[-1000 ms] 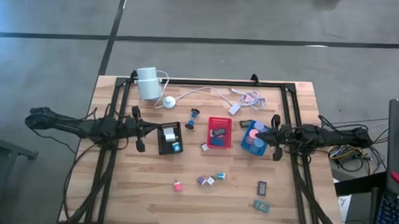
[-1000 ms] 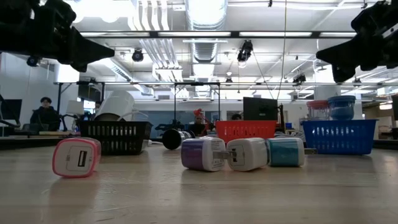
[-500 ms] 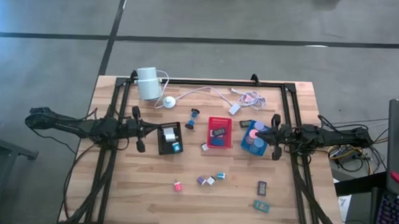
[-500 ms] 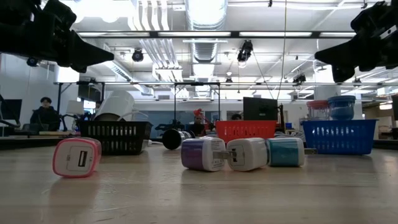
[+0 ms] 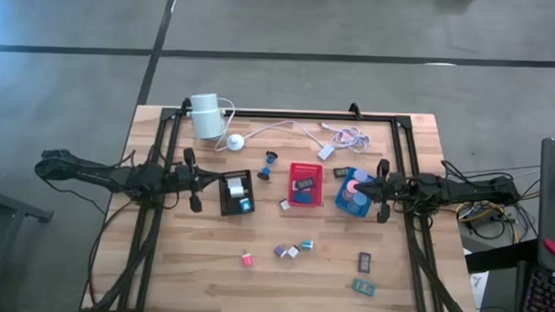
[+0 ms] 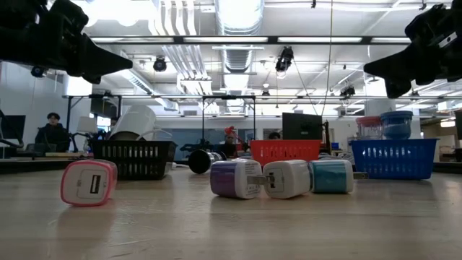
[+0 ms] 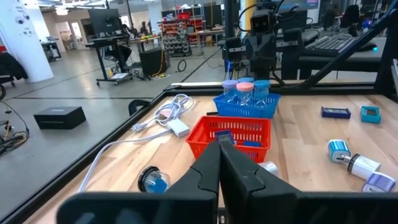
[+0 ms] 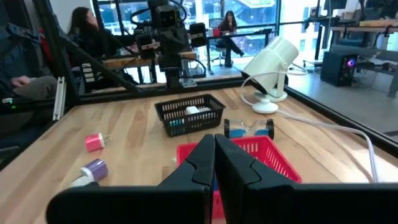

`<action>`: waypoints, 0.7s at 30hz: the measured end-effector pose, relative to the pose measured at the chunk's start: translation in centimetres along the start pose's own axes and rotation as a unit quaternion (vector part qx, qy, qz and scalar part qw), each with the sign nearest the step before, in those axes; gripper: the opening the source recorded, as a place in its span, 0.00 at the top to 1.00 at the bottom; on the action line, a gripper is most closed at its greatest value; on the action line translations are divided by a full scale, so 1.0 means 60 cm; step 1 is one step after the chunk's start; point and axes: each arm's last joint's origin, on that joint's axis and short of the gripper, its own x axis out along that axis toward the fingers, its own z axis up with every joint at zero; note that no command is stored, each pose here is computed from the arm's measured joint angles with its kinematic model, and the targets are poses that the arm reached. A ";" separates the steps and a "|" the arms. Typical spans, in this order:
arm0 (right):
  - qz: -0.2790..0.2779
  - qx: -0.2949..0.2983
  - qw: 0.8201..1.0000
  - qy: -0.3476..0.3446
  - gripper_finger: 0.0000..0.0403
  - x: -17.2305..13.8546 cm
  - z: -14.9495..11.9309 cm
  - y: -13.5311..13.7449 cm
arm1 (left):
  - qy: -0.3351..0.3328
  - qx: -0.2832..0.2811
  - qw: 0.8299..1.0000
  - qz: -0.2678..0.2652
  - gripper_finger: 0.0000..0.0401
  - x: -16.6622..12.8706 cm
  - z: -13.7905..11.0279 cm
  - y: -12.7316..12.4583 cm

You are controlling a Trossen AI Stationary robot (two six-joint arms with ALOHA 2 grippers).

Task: Pick & Place Office items
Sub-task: Put the dark blue digital clock into the red bin

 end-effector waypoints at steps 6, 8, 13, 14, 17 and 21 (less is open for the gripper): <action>0.001 0.038 0.999 -0.004 0.98 0.001 0.023 0.003 | 0.000 -0.002 1.000 -0.001 0.98 0.000 0.000 0.000; 0.001 0.045 0.999 0.001 0.98 0.002 0.039 0.006 | 0.000 -0.002 1.000 0.000 0.98 0.000 0.000 0.000; -0.005 0.072 0.996 0.052 0.98 0.014 0.088 0.016 | 0.000 -0.002 1.000 0.000 0.97 0.000 0.000 0.000; -0.010 0.081 0.994 0.073 0.98 0.019 0.097 0.018 | 0.000 -0.002 1.000 0.000 0.97 0.000 0.000 0.000; -0.024 0.101 0.984 0.146 0.98 0.036 0.123 0.030 | 0.000 -0.001 1.000 0.000 0.97 0.000 0.000 0.000; -0.034 0.115 0.959 0.255 0.98 0.059 0.151 0.056 | -0.003 0.012 1.000 0.000 0.97 0.000 0.001 0.000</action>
